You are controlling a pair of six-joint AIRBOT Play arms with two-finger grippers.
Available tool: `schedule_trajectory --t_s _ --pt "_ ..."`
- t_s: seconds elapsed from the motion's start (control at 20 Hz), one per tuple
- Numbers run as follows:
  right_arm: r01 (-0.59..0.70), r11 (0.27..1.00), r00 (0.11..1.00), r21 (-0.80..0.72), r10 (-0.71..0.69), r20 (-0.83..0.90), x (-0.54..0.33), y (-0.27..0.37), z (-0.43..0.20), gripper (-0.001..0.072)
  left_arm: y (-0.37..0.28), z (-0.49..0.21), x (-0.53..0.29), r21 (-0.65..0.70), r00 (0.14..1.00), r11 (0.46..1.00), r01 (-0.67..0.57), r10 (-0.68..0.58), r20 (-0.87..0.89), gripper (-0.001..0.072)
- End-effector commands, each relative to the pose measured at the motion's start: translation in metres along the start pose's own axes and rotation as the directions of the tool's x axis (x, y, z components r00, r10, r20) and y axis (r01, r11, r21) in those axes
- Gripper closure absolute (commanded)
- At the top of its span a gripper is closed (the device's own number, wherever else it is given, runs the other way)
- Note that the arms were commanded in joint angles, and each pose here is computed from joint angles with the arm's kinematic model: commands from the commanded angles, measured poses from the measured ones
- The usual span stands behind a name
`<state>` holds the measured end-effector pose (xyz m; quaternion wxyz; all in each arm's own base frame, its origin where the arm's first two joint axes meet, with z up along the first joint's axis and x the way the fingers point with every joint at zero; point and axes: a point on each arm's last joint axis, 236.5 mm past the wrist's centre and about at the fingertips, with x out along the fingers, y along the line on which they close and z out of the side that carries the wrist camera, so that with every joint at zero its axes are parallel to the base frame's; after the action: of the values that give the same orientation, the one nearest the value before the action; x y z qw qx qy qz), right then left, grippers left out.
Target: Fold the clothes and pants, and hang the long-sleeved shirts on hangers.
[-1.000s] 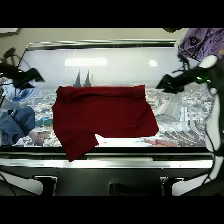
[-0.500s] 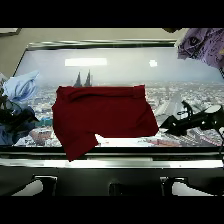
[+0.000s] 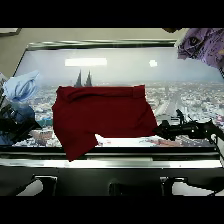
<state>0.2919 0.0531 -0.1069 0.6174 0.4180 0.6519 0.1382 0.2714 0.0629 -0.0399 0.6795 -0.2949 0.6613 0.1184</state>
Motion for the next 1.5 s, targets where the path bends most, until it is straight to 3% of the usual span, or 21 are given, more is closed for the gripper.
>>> schedule_trajectory --t_s 0.0,0.05,0.15,0.65,1.15,1.2,1.25,1.3,1.35,1.45 --pt "-0.05 0.999 0.999 -0.009 0.05 0.009 0.007 0.004 0.005 0.0646 -0.001 -0.009 0.001 -0.029 0.999 1.0 0.006 -0.007 -0.034 0.0049" --pt "-0.052 0.998 0.999 -0.021 0.052 0.011 0.006 0.006 0.005 0.0681 0.001 -0.013 0.004 -0.026 0.999 1.0 0.003 -0.004 -0.053 0.0048" --pt "-0.049 0.998 0.998 -0.035 0.05 0.03 0.002 0.009 0.007 0.0682 -0.001 -0.019 0.015 0.042 0.997 0.998 0.048 -0.045 -0.063 0.0047" --pt "-0.056 0.995 0.996 -0.079 0.061 0.066 -0.016 0.03 0.004 0.0684 -0.05 -0.003 0.065 0.013 0.929 0.929 0.37 -0.37 0.025 0.0048" --pt "-0.071 0.997 0.996 -0.041 0.073 0.047 -0.016 0.034 -0.001 0.0684 -0.068 -0.015 0.093 0.044 0.926 0.925 0.377 -0.375 -0.052 0.0072" --pt "-0.081 0.996 0.995 -0.041 0.083 0.056 -0.018 0.037 0.0 0.0684 -0.072 -0.017 0.093 0.078 0.925 0.923 0.378 -0.374 -0.06 0.0256" --pt "-0.11 0.993 0.991 -0.041 0.113 0.077 -0.021 0.046 0.004 0.0685 -0.078 -0.016 0.09 0.121 0.923 0.915 0.384 -0.379 -0.06 0.0487" --pt "-0.145 0.987 0.983 -0.068 0.151 0.106 -0.026 0.061 0.01 0.0685 -0.085 -0.01 0.085 0.14 0.92 0.909 0.392 -0.389 -0.048 0.0606" --pt "-0.136 0.984 0.981 -0.115 0.15 0.124 -0.03 0.072 0.015 0.0686 -0.096 -0.001 0.077 0.16 0.912 0.899 0.408 -0.408 -0.03 0.0673" --pt "-0.068 0.965 0.982 -0.254 0.11 0.155 -0.036 0.105 0.027 0.0686 -0.125 0.023 0.049 0.252 0.898 0.871 0.423 -0.441 0.017 0.0688"
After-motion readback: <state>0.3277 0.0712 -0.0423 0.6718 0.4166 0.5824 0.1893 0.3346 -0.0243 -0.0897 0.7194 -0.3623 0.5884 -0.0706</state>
